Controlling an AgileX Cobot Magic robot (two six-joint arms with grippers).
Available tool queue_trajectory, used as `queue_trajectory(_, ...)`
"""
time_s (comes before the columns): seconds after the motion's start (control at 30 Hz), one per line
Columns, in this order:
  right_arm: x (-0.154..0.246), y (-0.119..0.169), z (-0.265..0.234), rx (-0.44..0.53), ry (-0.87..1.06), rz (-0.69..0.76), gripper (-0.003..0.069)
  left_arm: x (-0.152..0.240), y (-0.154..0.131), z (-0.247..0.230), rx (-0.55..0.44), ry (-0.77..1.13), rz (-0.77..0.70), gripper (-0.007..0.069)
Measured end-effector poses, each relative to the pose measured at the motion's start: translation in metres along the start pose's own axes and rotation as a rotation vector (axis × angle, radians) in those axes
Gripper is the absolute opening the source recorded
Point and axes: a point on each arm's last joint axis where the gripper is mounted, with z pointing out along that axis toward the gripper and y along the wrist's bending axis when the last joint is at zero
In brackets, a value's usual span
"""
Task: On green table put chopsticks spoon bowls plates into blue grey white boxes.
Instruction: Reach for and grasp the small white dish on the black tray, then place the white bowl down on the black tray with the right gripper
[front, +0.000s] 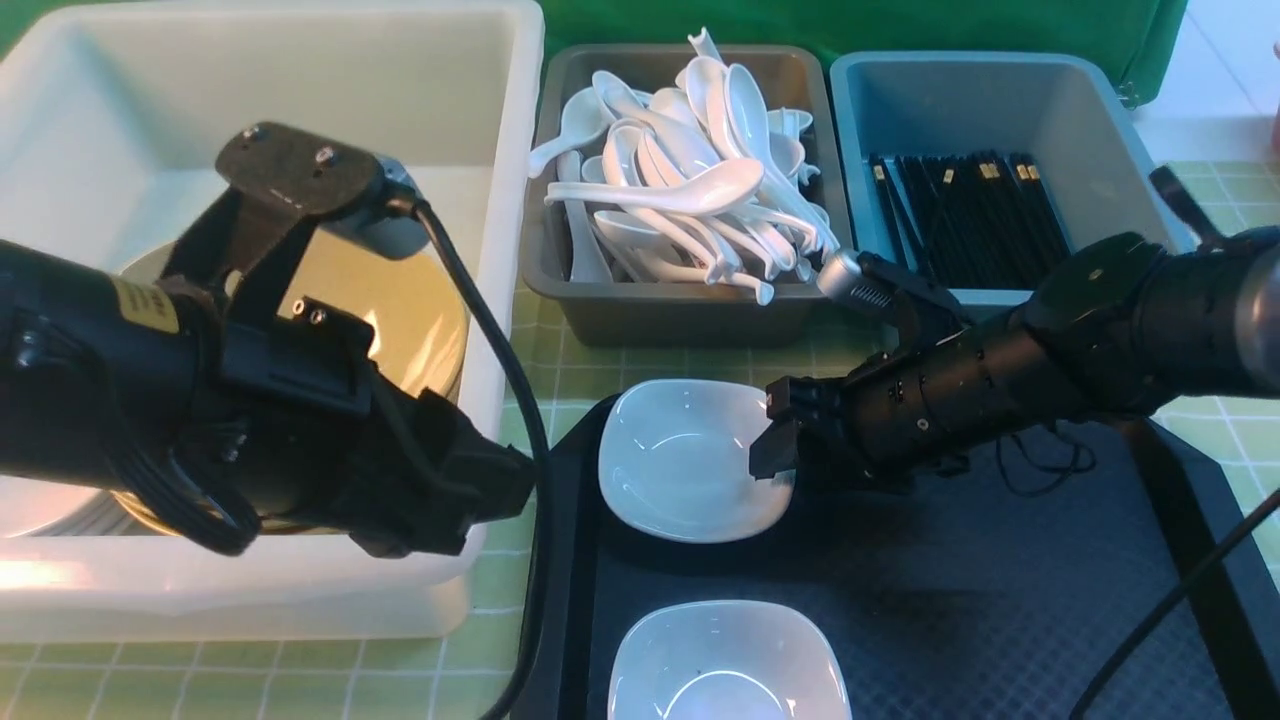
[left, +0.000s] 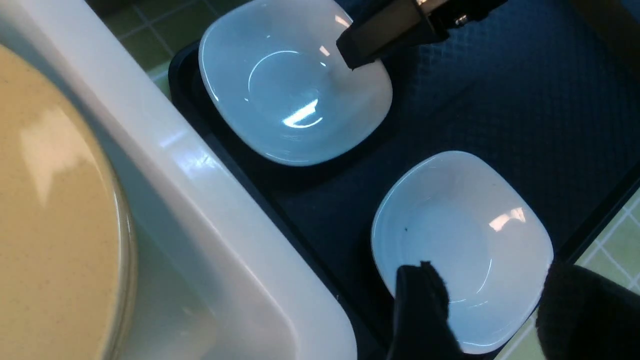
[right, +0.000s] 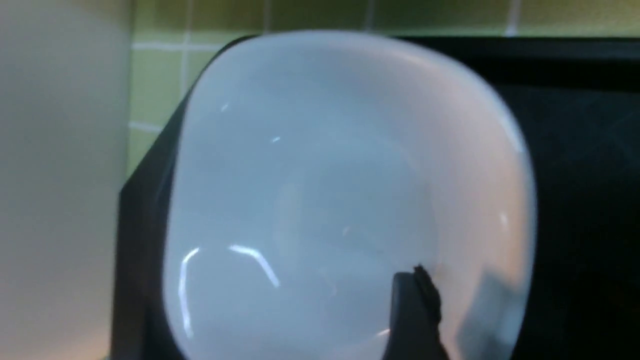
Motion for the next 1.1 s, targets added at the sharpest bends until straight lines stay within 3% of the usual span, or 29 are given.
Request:
queue_trajectory(0.17, -0.001, -0.003, 0.006, -0.001, 0.006, 0.009, 0.0312, -0.001, 0.001, 0.0, -0.006, -0.016, -0.002, 0.0166)
queue_trajectory(0.27, -0.001, -0.006, 0.01, -0.001, 0.01, 0.007, 0.0145, -0.003, 0.001, 0.0, -0.01, -0.029, -0.003, 0.0112)
queue_trajectory(0.37, -0.002, -0.004, 0.011, -0.016, 0.007, 0.012, 0.0071, -0.003, 0.001, 0.0, -0.014, -0.037, -0.003, 0.0087)
queue_trajectory(0.8, 0.003, 0.008, -0.028, -0.031, 0.019, -0.183, 0.0049, -0.004, 0.0, 0.0, -0.004, -0.041, -0.012, 0.0087)
queue_trajectory(1.0, 0.02, -0.021, -0.066, 0.008, -0.011, -0.115, 0.005, -0.003, -0.001, 0.0, 0.011, -0.04, -0.023, 0.0087)
queue_trajectory(1.1, 0.047, -0.04, -0.09, 0.037, -0.029, -0.074, 0.005, -0.002, -0.002, 0.0, 0.017, -0.028, -0.023, 0.0087)
